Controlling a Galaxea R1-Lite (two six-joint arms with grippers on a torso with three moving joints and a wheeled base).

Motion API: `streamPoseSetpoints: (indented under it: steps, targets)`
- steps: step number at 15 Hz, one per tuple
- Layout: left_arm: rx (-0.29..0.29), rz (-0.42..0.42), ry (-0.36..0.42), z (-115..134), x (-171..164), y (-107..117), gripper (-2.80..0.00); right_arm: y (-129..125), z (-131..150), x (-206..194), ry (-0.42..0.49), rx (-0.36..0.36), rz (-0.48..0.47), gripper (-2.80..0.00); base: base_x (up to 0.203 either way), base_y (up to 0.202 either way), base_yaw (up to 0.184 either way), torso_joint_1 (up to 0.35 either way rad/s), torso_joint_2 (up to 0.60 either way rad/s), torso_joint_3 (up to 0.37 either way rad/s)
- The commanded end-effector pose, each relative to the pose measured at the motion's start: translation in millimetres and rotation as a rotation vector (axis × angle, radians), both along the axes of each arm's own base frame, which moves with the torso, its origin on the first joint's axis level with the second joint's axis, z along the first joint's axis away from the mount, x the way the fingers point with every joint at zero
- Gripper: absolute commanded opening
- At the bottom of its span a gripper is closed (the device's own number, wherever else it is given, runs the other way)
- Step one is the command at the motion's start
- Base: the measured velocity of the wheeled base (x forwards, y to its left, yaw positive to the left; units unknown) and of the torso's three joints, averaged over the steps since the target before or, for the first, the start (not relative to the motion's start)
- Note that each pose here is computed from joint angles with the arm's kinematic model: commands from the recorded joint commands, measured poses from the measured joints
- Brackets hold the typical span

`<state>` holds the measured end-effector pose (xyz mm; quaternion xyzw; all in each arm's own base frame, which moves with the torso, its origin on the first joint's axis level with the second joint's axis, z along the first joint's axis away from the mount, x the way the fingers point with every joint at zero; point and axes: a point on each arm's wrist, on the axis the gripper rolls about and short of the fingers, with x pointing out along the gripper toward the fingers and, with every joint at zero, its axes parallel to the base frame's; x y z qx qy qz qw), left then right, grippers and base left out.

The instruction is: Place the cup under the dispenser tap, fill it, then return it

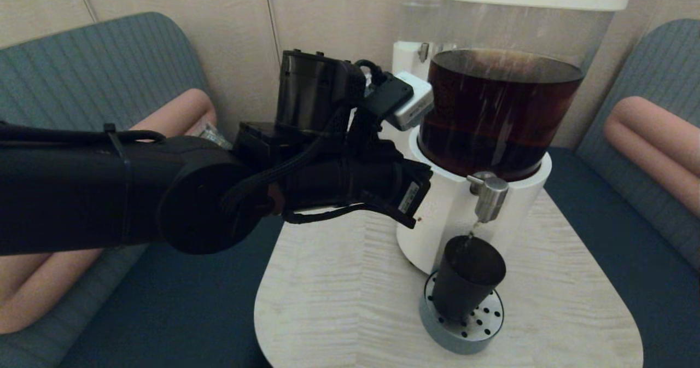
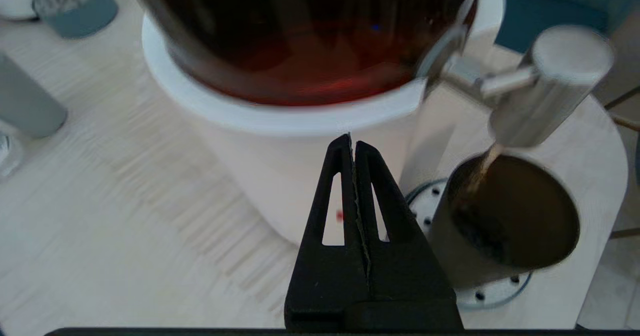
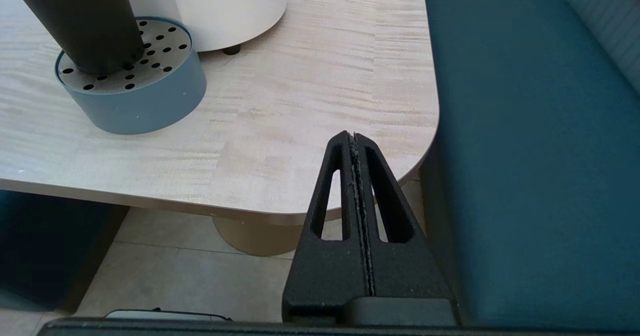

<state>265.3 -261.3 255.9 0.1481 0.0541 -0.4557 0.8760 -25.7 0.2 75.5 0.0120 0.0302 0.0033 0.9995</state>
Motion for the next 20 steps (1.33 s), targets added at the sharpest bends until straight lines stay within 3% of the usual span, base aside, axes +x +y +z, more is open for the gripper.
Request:
streamPoseSetpoints:
  steps: [1, 20]
  targets:
    - [-0.011, -0.006, -0.013, 2.8, 2.8, -6.0, -2.80, 0.0, 0.0, 0.0, 0.001, 0.000, 0.000, -2.80, 0.000, 0.000, 0.000, 0.000, 0.00, 0.000]
    - [-0.005, -0.075, -0.006, -2.1, -16.7, -32.8, -2.80, 0.0, 0.0, 0.0, 0.001, -0.001, 0.000, -2.80, 0.000, 0.000, 0.000, 0.000, 0.00, 0.000]
